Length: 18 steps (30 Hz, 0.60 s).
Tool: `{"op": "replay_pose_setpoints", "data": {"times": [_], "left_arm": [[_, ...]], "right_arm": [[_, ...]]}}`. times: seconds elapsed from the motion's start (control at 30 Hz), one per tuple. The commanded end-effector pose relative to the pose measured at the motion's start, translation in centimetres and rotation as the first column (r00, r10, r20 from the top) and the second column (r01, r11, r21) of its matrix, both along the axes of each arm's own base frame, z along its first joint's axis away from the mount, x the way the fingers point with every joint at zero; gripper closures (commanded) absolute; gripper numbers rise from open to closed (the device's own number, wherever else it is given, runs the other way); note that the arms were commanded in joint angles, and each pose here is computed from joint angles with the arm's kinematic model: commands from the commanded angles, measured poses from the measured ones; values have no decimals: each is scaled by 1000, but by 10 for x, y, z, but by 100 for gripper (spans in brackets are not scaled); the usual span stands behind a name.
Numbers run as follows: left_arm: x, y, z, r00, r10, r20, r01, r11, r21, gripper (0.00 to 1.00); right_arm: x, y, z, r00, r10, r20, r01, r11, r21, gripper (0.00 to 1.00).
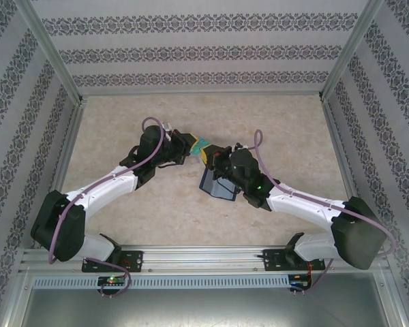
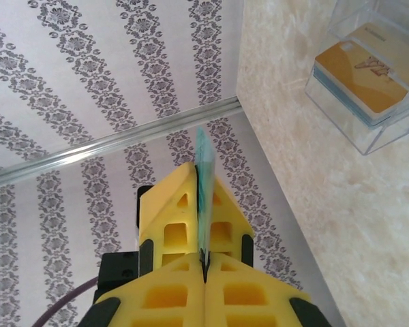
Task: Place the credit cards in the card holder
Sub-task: Pass the credit card, then insert the credit card into the card slot.
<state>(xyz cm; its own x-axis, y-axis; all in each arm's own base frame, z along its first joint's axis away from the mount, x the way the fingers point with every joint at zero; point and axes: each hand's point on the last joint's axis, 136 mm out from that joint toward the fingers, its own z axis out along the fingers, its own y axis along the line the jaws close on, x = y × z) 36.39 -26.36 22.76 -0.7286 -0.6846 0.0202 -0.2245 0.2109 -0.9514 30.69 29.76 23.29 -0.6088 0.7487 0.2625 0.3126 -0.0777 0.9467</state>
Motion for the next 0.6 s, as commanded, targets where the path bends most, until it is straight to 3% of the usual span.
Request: {"op": "replay_pose_setpoints", "data": {"times": [0.0,0.03,0.1,0.17,0.23,0.33,0.43,0.57], "left_arm": [[0,-9,4,1000,-17,-6,17,1000,-26,87],[-1,-8,3,1000,-18,-8,18,1000,-23,72],[-1,-7,1,1000,-21,-7,21,1000,-13,57],[-3,-2,-8,999,-33,-19,33,998,45,25],[-7,5,-23,997,-54,-60,62,988,140,3],[-19,11,-44,978,-165,-124,196,934,300,0],[-31,18,-63,937,-274,-217,345,822,453,1],[-38,19,-92,878,-384,-285,478,703,527,0]], "right_arm": [[3,-7,12,998,-9,63,9,1000,5,100],[3,-10,9,997,-4,80,6,1000,-26,100],[2,-20,-2,990,36,137,-12,985,-173,100],[-5,-39,-32,991,82,106,-41,940,-339,100],[-12,-52,-55,984,150,92,-99,903,-419,100],[-26,-71,-83,973,218,73,-155,856,-493,100],[-40,-86,-104,962,270,50,-196,801,-565,100],[-45,-86,-118,922,387,22,-311,773,-553,100]]}}
